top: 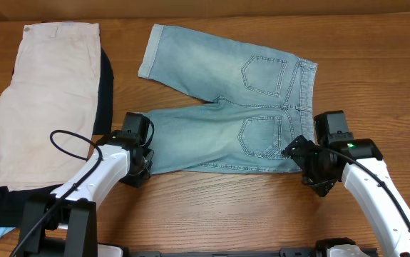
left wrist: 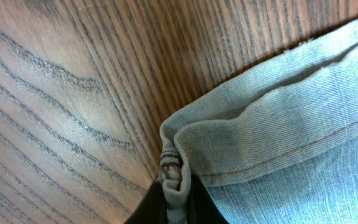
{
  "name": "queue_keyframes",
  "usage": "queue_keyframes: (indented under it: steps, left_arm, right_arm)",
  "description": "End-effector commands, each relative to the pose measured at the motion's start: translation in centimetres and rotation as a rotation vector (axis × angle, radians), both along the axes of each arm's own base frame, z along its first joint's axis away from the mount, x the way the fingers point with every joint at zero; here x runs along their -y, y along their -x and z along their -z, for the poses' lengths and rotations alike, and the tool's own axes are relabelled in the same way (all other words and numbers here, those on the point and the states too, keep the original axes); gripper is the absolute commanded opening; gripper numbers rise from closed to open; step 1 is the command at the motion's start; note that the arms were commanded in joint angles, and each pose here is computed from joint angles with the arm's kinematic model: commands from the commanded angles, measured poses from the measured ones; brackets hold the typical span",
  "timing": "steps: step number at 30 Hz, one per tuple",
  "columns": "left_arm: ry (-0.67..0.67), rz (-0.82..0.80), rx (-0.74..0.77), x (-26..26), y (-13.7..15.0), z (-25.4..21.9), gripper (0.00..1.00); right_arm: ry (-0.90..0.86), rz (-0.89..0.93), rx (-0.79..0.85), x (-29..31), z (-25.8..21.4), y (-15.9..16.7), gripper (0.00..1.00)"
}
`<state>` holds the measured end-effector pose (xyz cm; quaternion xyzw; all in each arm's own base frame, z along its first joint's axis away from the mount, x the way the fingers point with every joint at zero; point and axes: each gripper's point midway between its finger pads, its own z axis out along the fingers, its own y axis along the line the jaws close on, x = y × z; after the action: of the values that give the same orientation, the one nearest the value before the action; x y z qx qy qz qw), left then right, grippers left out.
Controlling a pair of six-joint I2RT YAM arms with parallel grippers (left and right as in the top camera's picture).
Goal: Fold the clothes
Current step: 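Grasp the lower leg hem with left gripper and waist corner with right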
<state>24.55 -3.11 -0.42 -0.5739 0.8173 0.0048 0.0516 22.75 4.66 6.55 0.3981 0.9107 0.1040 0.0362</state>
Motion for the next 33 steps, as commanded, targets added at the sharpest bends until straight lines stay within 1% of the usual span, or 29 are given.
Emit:
queue_keyframes:
  steps: [1,3,7,10,11,12,13,14,15,16,21,24,25,26,28,30,33]
  left_arm:
    - [-0.098,0.014,-0.159,-2.1,4.2,2.4,0.06]
    - [-0.098,0.016,-0.16,-2.1,4.2,2.4,0.04]
    - [-0.09,0.04,-0.165,-2.0,4.3,2.4,0.04]
    - [-0.087,0.039,-0.16,-1.9,4.1,2.4,0.11]
    - [-0.086,0.039,-0.157,-1.9,4.1,2.4,0.18]
    - [-0.086,0.039,-0.155,-1.9,4.0,2.4,0.2]
    - [-0.085,0.039,-0.156,-1.9,4.0,2.4,0.19]
    - [-0.082,0.04,-0.157,-1.8,4.1,2.5,0.16]
    - [-0.077,0.04,-0.159,-1.8,4.1,2.5,0.07]
    - [-0.071,0.04,-0.164,-1.7,4.2,2.5,0.04]
    - [-0.06,0.069,-0.168,-1.6,4.1,2.3,0.04]
    - [-0.03,0.142,-0.174,-1.5,3.6,1.8,0.04]
    - [-0.009,0.189,-0.177,-1.3,3.3,1.5,0.04]
    - [0.03,0.29,-0.171,-0.9,2.6,1.0,0.04]
    - [0.06,0.396,-0.155,-0.8,1.6,0.2,0.04]
    - [0.076,0.456,-0.148,-0.9,0.9,-0.6,0.04]
    - [0.074,0.505,-0.141,-1.2,0.2,-1.6,0.04]
  right_arm:
    - [0.002,0.0,0.011,-0.1,0.1,-0.2,1.0]
    - [0.002,0.0,0.028,-0.1,0.0,-0.7,1.0]
    - [0.0,0.0,0.053,-0.2,-0.1,-1.3,1.0]
    - [0.007,0.001,0.055,0.0,-0.1,-1.3,1.0]
    - [0.015,0.002,0.055,0.1,-0.1,-1.3,1.0]
    - [0.023,-0.001,0.057,0.2,0.0,-1.3,1.0]
    - [0.031,-0.002,0.057,0.4,0.0,-1.3,1.0]
    - [0.041,0.0,0.057,0.6,0.0,-1.3,1.0]
    - [0.048,0.001,0.055,0.7,0.0,-1.3,1.0]
    - [0.052,0.002,0.052,0.7,0.0,-1.2,1.0]
    - [0.051,0.002,0.041,0.7,0.1,-0.9,1.0]
    - [0.054,0.002,0.04,0.8,0.1,-0.9,0.99]
    - [0.054,0.003,0.04,0.8,0.1,-0.9,0.96]
    - [0.054,0.003,0.04,0.8,0.1,-0.9,0.94]
    - [0.054,0.003,0.042,0.8,0.1,-0.9,0.92]
    - [0.058,0.004,0.044,0.9,0.1,-1.0,0.9]
    - [0.079,0.015,0.04,1.2,0.3,-1.0,0.87]
